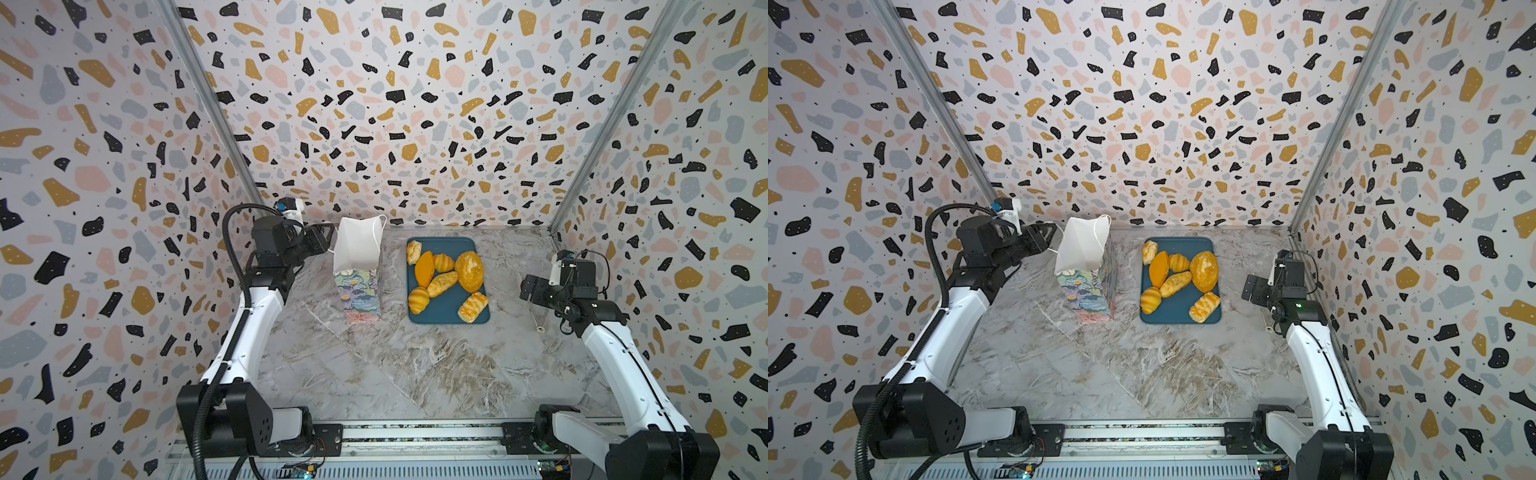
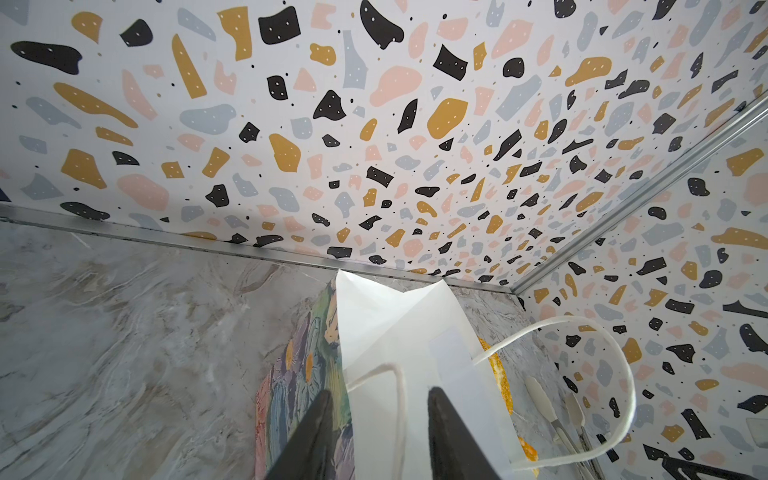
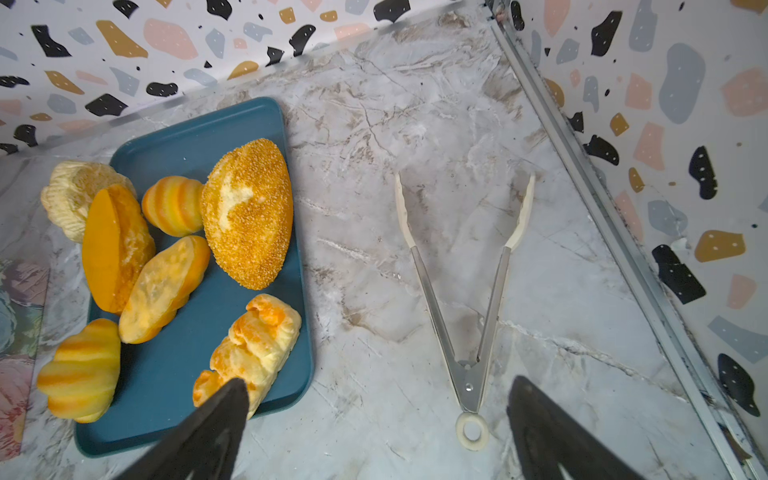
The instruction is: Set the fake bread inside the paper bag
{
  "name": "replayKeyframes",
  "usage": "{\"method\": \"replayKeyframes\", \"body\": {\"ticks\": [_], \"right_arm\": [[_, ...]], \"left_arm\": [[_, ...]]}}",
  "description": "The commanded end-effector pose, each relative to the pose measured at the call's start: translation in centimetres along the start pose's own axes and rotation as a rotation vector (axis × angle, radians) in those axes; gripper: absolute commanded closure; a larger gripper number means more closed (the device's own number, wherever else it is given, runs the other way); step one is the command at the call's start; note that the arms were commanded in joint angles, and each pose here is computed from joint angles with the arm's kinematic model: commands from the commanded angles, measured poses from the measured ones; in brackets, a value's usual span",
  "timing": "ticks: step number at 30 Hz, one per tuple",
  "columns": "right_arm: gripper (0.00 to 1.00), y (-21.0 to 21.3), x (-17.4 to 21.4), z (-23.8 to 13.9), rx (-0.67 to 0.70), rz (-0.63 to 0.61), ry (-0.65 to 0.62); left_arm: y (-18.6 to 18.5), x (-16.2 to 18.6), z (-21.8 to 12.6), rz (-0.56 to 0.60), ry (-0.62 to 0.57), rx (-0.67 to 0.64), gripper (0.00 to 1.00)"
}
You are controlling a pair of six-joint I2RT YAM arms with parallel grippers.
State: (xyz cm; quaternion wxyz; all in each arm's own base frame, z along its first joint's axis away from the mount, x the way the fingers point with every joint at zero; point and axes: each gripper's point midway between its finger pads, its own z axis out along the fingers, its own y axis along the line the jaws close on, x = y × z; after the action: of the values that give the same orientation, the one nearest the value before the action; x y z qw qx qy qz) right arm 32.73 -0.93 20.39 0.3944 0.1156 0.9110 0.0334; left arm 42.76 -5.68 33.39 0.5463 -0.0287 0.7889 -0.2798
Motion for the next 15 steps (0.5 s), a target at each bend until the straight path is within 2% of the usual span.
{"method": "replayKeyframes", "body": {"ticks": [1, 4, 11, 15], "right_arm": [[0.01, 0.1, -0.6, -0.3, -0.004, 0.0, -0.006], [0.01, 0.4, -1.0, -0.3, -0.015, 0.003, -0.002], [0.01, 0.1, -1.9, -0.6, 0.009, 0.0, -0.004], [0.01, -0.2, -1.8, -0.4, 0.027, 0.001, -0.005]], "left_arm": [[0.2, -1.0, -1.2, 0.024, -0.05, -0.023, 0.61], [0.2, -1.3, -1.8, 0.023, -0.053, -0.033, 0.67], [-0.2, -1.4, -2.7, 0.046, -0.068, -0.027, 0.7], [0.0, -1.1, -2.5, 0.04, -0.062, -0.024, 0.85]]}}
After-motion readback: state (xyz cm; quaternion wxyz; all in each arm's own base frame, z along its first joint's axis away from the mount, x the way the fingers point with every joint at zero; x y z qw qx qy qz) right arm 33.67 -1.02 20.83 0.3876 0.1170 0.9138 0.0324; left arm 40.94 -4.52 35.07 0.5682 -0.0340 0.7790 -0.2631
